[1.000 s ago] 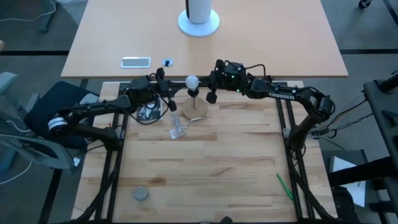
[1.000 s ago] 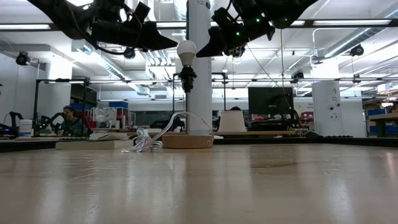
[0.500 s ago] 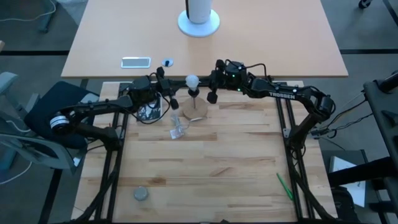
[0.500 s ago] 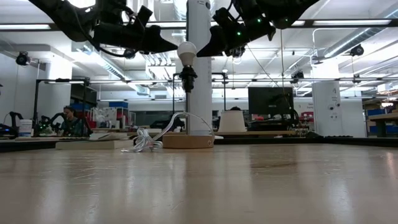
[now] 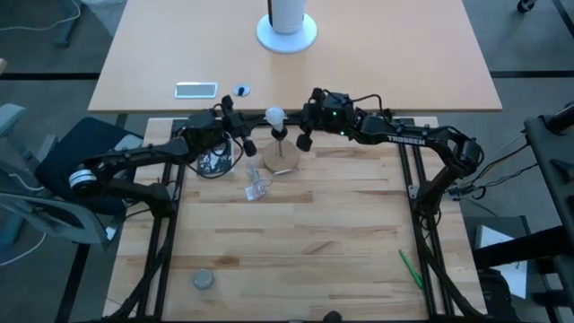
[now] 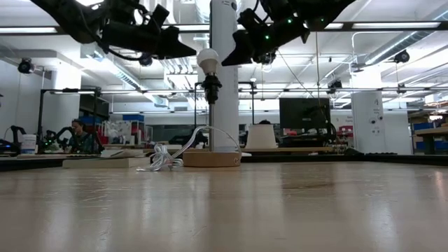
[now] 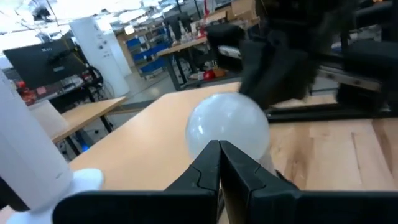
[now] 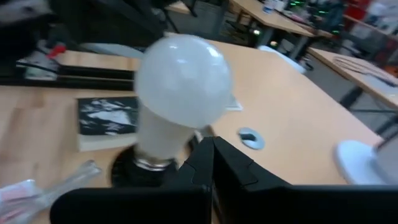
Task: Screw lightbulb
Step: Insert the lightbulb into the lamp
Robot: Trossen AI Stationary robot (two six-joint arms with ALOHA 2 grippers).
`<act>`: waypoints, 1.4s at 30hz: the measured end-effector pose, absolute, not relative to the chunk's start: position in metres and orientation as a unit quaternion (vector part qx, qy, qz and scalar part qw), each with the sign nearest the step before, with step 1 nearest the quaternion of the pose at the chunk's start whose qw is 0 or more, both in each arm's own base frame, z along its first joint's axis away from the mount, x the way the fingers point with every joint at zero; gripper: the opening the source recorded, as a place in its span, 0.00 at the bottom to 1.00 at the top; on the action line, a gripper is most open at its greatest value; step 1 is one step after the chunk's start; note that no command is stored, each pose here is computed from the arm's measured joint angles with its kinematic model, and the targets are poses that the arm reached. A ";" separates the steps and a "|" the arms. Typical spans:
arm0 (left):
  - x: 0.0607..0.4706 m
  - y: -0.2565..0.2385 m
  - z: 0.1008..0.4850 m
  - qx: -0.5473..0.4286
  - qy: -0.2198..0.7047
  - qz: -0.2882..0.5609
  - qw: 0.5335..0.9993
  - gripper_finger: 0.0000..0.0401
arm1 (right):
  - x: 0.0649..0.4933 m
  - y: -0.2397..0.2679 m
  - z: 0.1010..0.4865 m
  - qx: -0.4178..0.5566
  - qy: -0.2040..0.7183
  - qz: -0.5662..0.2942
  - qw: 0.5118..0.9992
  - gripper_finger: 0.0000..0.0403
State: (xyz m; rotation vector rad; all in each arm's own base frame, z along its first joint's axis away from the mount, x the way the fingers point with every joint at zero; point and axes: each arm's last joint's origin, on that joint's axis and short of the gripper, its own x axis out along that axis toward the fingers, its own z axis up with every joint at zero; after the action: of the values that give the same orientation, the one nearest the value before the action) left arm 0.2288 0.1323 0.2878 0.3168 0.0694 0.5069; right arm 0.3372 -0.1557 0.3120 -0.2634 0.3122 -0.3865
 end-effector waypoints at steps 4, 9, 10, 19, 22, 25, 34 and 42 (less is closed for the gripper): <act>0.228 0.130 0.286 0.153 0.040 0.209 0.965 0.00 | 0.336 -0.161 0.313 -0.138 0.145 -0.205 0.958 0.00; 0.232 0.131 0.284 0.147 0.036 0.200 0.968 0.00 | 0.339 -0.157 0.315 -0.145 0.125 -0.150 0.970 0.00; 0.232 0.131 0.284 0.145 0.037 0.200 0.968 0.00 | 0.340 -0.155 0.315 -0.147 0.123 -0.142 0.971 0.00; 0.229 0.128 0.289 0.147 0.024 0.201 0.968 0.00 | 0.340 -0.154 0.313 -0.138 0.137 -0.153 0.969 0.00; 0.224 0.127 0.291 0.144 0.037 0.215 0.965 0.00 | 0.339 -0.157 0.312 -0.140 0.149 -0.187 0.961 0.00; 0.221 0.130 0.287 0.161 0.074 0.260 0.949 0.00 | 0.338 -0.159 0.312 -0.144 0.148 -0.198 0.958 0.00; 0.228 0.142 0.279 0.177 0.071 0.278 0.942 0.00 | 0.345 -0.159 0.308 -0.142 0.130 -0.167 0.967 0.00; 0.231 0.137 0.287 0.180 0.016 0.197 0.964 0.00 | 0.347 -0.156 0.307 -0.145 0.130 -0.161 0.968 0.00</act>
State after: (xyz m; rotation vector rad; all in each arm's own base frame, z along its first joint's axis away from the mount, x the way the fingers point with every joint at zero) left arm 0.2311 0.1365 0.2868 0.3639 0.0319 0.3984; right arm 0.3465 -0.1559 0.3074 -0.2923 0.2630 -0.3256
